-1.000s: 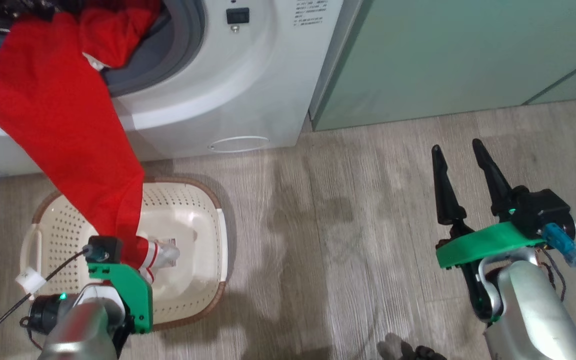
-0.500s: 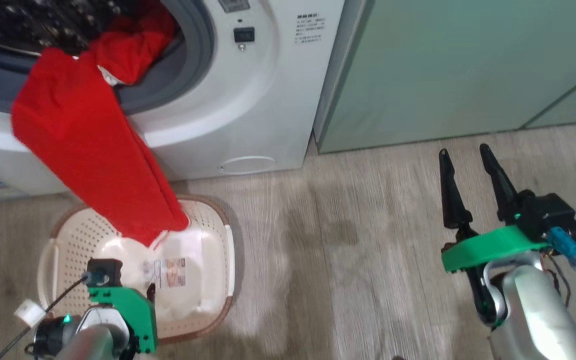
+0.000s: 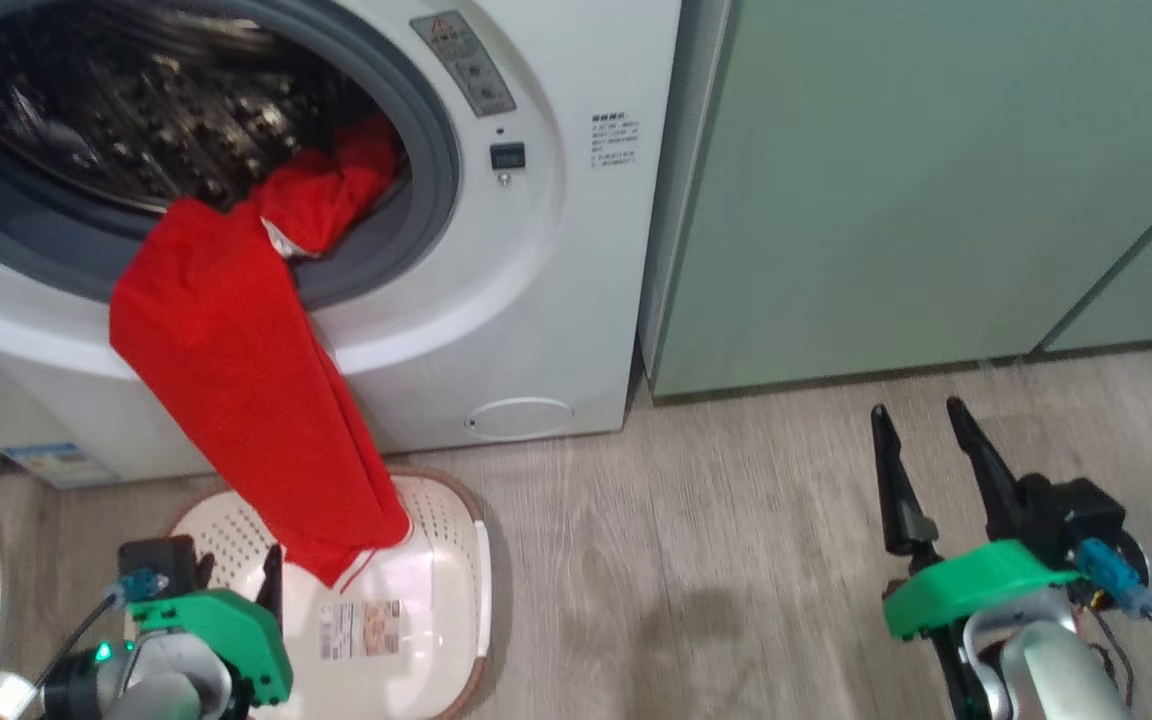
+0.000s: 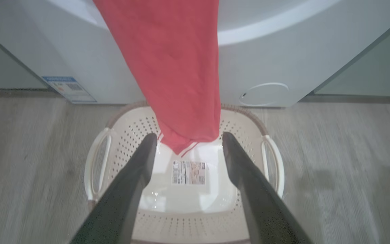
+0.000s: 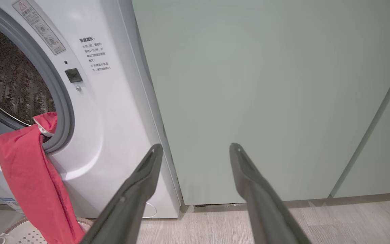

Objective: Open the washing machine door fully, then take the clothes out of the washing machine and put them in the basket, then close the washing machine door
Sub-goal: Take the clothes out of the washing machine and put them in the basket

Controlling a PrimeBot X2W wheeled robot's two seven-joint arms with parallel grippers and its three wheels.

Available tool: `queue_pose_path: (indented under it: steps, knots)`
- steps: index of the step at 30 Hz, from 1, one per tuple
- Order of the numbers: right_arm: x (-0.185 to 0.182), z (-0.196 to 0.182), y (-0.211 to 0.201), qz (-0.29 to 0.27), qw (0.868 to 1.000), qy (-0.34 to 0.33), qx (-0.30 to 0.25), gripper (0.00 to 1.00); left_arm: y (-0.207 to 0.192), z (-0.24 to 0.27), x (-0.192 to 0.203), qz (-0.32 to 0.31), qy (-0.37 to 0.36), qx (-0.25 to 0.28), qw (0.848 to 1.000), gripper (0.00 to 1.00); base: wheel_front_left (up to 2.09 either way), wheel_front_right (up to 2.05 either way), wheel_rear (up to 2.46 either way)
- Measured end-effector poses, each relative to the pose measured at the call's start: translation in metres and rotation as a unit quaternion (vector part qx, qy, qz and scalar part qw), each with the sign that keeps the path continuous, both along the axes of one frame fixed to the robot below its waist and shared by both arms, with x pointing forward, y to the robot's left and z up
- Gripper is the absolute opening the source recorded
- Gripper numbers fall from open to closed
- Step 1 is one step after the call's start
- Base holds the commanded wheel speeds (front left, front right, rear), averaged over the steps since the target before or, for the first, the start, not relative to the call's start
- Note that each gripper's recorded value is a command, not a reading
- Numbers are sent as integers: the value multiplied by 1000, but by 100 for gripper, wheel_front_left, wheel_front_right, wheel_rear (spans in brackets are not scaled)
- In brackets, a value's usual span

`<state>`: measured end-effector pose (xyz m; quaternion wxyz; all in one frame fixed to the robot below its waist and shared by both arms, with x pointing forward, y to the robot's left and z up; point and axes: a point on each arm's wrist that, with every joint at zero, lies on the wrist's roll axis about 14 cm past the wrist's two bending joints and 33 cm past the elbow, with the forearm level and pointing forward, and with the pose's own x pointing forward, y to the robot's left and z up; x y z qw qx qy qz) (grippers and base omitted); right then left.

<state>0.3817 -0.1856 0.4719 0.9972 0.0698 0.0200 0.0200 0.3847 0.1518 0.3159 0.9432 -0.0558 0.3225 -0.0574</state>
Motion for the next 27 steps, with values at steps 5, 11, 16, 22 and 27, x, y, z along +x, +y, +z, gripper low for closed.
queue_pose_path:
  steps: [5,11,16,22,27]
  knots:
    - [-17,6,0,-4,1000,-9,9,100,18,48,11,29,-103,-11,994,100,0,0,0]
    - [-29,5,1,-5,1000,-9,13,100,37,68,-7,58,-147,-20,987,100,0,0,0]
    - [-30,6,1,-5,1000,-10,14,100,39,69,-12,59,-150,-21,987,100,0,0,0]
    - [-28,1,2,-5,1000,-3,17,100,29,66,4,48,-104,-33,993,100,0,0,0]
    - [-22,-7,3,-3,1000,10,16,100,10,85,50,9,-78,-30,996,100,0,0,0]
